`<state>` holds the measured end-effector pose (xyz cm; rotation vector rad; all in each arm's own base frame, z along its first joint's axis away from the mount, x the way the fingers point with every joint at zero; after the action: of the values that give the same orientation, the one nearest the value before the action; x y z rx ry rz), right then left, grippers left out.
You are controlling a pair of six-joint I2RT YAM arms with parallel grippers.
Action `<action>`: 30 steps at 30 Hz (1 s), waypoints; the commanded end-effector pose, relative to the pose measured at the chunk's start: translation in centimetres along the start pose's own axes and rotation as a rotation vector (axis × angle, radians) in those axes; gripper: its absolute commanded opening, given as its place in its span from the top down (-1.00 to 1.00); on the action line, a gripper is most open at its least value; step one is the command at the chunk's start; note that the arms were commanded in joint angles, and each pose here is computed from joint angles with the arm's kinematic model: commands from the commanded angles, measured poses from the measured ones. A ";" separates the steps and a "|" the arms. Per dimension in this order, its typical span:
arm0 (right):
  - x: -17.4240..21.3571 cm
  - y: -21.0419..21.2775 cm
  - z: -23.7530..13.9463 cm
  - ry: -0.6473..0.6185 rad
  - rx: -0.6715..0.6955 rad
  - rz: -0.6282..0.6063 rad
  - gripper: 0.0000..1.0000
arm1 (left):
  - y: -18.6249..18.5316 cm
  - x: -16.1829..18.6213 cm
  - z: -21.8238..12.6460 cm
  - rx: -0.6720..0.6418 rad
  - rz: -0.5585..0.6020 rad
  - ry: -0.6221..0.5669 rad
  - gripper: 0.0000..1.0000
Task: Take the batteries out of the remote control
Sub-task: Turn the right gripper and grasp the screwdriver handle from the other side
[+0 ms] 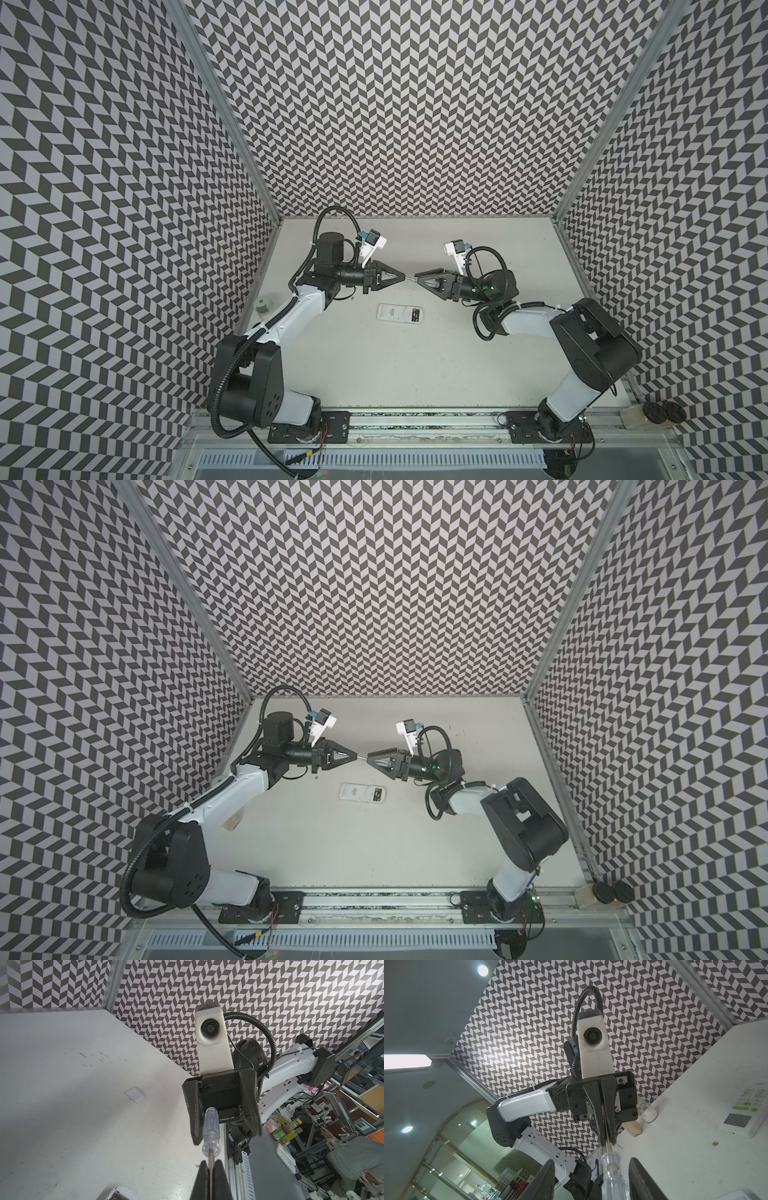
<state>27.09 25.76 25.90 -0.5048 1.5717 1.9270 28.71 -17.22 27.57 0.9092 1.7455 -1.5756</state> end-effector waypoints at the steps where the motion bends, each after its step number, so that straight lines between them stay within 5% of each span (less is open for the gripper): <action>1: -0.4 0.7 0.7 0.005 -0.035 -0.047 -0.06 | -0.1 -0.1 0.0 0.003 0.028 -0.009 1.00; 12: -0.5 -0.3 2.2 0.053 0.013 -0.072 0.15 | -0.2 -0.6 0.1 -0.001 0.017 -0.010 1.00; 25: -0.4 -0.8 2.1 0.081 0.021 -0.077 0.97 | 0.2 -0.4 -0.1 -0.020 0.028 -0.008 1.00; 30: -1.0 -0.5 0.6 0.074 0.063 -0.114 1.00 | 0.6 -0.9 -0.8 -0.085 0.075 -0.001 0.42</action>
<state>28.39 27.20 24.85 -0.5908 1.6654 1.8356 28.99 -17.00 27.46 0.9112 1.7526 -1.5270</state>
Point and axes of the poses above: each gripper's point midway between its finger pads, its own z axis out along the fingers, its own y axis along the line the jaws close on, x = y × z, the point moved 7 cm from there along -z, back along the fingers
